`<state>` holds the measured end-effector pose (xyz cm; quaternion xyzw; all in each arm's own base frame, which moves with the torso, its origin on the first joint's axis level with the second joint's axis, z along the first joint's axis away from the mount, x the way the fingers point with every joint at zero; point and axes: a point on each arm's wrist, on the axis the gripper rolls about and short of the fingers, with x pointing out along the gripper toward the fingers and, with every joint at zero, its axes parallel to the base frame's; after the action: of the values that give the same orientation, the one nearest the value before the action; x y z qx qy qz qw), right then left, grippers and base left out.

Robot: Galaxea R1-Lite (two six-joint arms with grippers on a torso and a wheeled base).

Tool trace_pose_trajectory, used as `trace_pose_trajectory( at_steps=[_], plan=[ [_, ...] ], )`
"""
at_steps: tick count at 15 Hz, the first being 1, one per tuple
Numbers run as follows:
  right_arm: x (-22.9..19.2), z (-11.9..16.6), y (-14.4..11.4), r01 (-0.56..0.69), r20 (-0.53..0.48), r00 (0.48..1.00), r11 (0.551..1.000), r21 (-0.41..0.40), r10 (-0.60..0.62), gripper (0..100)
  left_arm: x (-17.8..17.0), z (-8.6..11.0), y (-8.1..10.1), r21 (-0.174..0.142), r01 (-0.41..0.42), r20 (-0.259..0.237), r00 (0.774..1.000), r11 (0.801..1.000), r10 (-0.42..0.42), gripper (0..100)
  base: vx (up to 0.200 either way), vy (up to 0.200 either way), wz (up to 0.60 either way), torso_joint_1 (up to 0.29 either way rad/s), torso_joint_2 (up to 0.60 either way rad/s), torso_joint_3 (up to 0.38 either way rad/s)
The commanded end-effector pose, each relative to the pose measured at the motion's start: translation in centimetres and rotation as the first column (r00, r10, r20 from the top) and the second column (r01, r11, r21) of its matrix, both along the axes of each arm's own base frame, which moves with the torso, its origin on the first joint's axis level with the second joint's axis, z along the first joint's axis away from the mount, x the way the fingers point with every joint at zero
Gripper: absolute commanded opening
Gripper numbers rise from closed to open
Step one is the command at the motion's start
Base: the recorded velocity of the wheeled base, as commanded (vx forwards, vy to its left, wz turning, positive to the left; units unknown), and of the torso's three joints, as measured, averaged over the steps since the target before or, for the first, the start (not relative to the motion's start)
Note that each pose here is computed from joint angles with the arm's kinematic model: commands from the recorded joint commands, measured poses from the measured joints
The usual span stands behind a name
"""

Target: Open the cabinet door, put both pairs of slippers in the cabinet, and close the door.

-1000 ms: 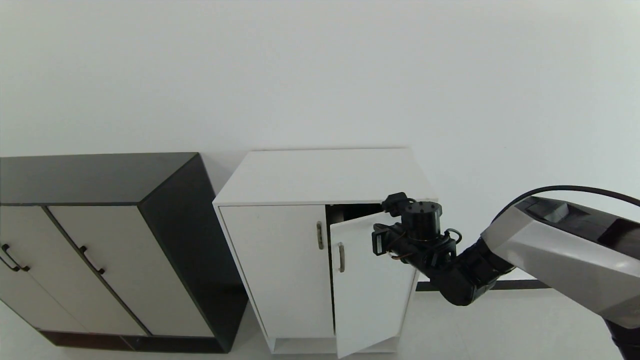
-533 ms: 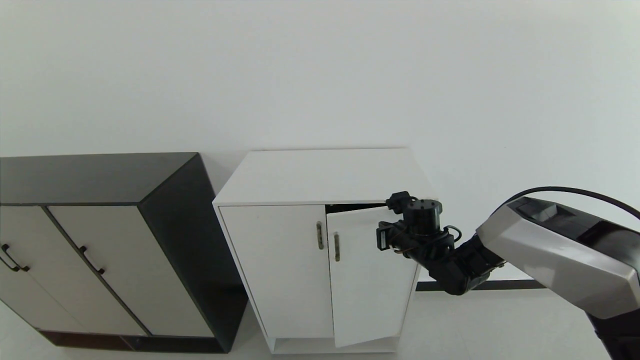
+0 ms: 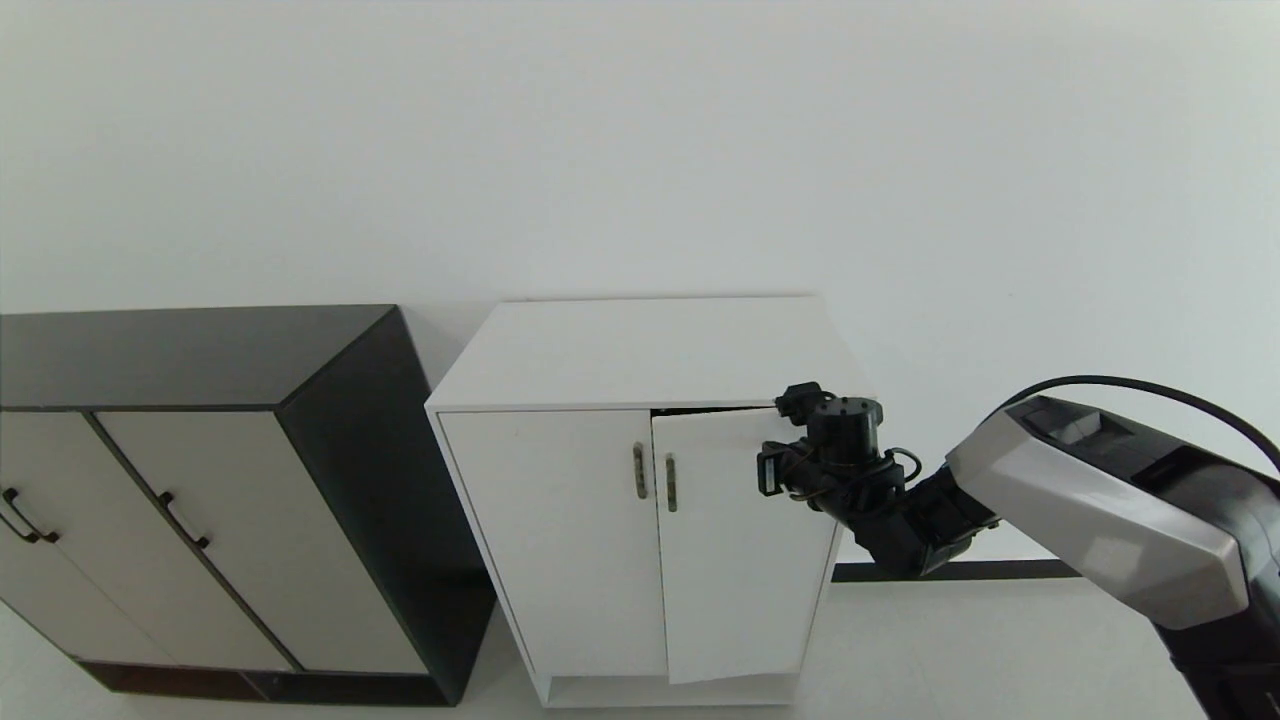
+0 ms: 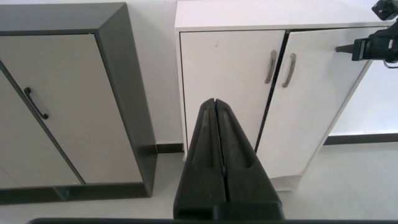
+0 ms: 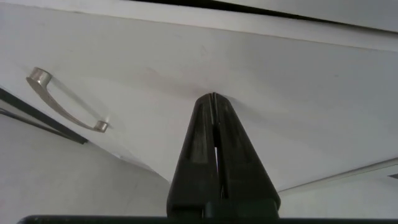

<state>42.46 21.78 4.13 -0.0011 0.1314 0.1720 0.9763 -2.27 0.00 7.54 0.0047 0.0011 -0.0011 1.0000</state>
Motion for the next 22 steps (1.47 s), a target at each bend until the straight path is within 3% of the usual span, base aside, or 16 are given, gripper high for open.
trace_pose_trajectory(
  at_steps=[1, 16, 18, 22],
  plan=[
    [0.5, -0.1, -0.1, 0.007, 0.001, 1.000, 1.000, 0.000, -0.007, 0, 0.0, 0.0, 0.0, 0.000, -0.001, -0.001, 1.000, 1.000, 0.001, 0, 0.000, 0.000, 0.00, 0.000, 0.00, 0.000],
    [1.1, -0.2, -1.1, 0.038, -0.011, 0.999, 0.999, -0.003, -0.038, 0, 0.0, 0.0, 0.0, 0.000, 0.001, -0.001, 1.000, 1.000, -0.001, 0, 0.000, 0.000, 0.00, 0.000, 0.00, 0.000],
    [-0.2, 1.0, -1.6, 0.036, 0.010, 0.999, 0.999, 0.003, -0.036, 0, 0.0, 0.0, 0.0, 0.000, -0.001, -0.001, 1.000, 1.000, 0.001, 0, 0.000, 0.000, 0.00, 0.000, 0.00, 0.000],
    [-6.6, 5.4, -3.4, 0.006, 0.020, 1.000, 1.000, 0.008, -0.006, 0, 0.0, 0.0, 0.0, 0.000, -0.001, -0.001, 1.000, 1.000, 0.001, 0, 0.000, 0.000, 0.00, 0.000, 0.00, 0.000]
  ],
)
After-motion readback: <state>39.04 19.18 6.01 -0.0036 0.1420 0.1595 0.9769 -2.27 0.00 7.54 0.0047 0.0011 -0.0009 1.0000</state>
